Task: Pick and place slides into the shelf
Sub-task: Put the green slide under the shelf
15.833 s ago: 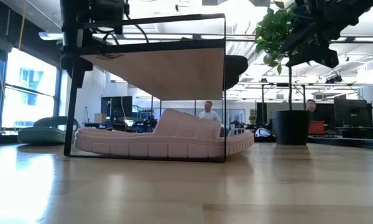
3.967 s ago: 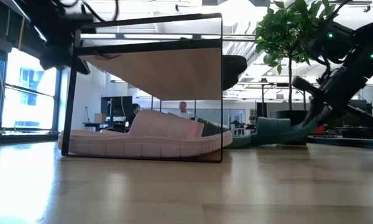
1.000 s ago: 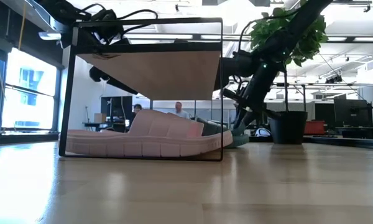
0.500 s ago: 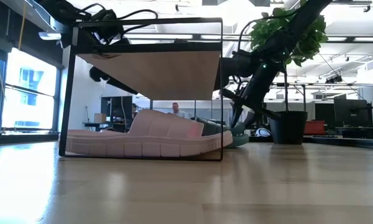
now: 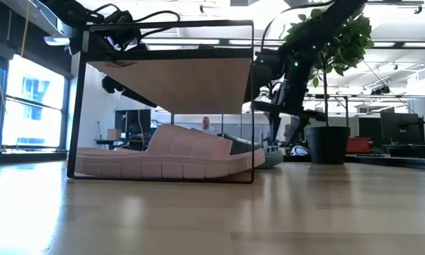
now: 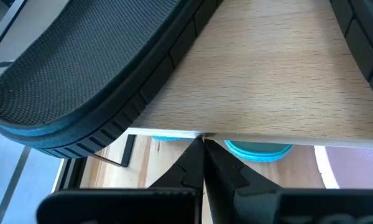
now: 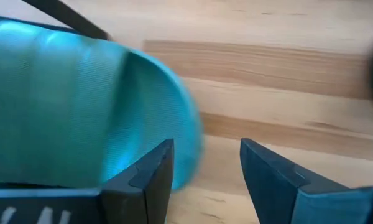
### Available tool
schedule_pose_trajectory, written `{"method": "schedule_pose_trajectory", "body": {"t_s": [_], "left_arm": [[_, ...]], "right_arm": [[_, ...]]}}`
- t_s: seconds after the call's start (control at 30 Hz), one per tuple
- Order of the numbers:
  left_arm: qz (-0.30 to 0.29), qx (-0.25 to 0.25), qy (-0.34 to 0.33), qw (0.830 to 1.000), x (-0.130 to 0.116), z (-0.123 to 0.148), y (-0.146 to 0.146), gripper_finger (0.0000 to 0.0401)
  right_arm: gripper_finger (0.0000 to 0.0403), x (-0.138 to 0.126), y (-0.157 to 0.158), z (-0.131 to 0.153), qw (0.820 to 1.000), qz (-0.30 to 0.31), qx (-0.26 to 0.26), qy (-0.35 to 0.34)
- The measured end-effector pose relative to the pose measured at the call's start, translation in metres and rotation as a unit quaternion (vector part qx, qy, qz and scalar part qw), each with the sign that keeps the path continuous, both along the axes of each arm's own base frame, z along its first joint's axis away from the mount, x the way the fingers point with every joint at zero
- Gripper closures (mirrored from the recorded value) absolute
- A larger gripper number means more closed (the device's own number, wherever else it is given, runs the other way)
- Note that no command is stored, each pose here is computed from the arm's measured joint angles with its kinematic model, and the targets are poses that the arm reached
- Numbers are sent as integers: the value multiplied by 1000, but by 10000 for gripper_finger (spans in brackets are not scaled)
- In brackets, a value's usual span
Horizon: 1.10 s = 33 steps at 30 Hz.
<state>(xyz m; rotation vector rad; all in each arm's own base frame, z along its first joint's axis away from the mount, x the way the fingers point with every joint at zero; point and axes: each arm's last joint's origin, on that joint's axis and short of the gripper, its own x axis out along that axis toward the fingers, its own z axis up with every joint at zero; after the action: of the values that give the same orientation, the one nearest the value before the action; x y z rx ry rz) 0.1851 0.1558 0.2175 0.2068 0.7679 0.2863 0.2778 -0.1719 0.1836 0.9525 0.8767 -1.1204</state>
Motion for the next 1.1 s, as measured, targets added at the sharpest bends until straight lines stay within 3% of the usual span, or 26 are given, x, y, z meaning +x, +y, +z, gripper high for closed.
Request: {"method": "schedule_pose_trajectory", "body": {"t_s": [0.27, 0.47, 0.6, 0.67, 0.83, 1.1], "left_arm": [[2, 0, 1, 1000, 0, 0, 0, 401], [2, 0, 1, 1000, 0, 0, 0, 401], [2, 0, 1, 1000, 0, 0, 0, 401], [2, -1, 1, 1000, 0, 0, 0, 401], [2, -1, 1, 1000, 0, 0, 0, 401], [3, 0, 0, 1000, 0, 0, 0, 401]], "right_arm": [[237, -5, 20, 13, 992, 27, -7, 124], [302, -15, 40, 11, 988, 46, -24, 145], [378, -27, 49, 2, 993, 57, -28, 103], [396, -33, 54, -7, 995, 61, -30, 69], [401, -42, 56, -29, 998, 32, -51, 3], [403, -31, 38, -44, 995, 13, -58, -75]]}}
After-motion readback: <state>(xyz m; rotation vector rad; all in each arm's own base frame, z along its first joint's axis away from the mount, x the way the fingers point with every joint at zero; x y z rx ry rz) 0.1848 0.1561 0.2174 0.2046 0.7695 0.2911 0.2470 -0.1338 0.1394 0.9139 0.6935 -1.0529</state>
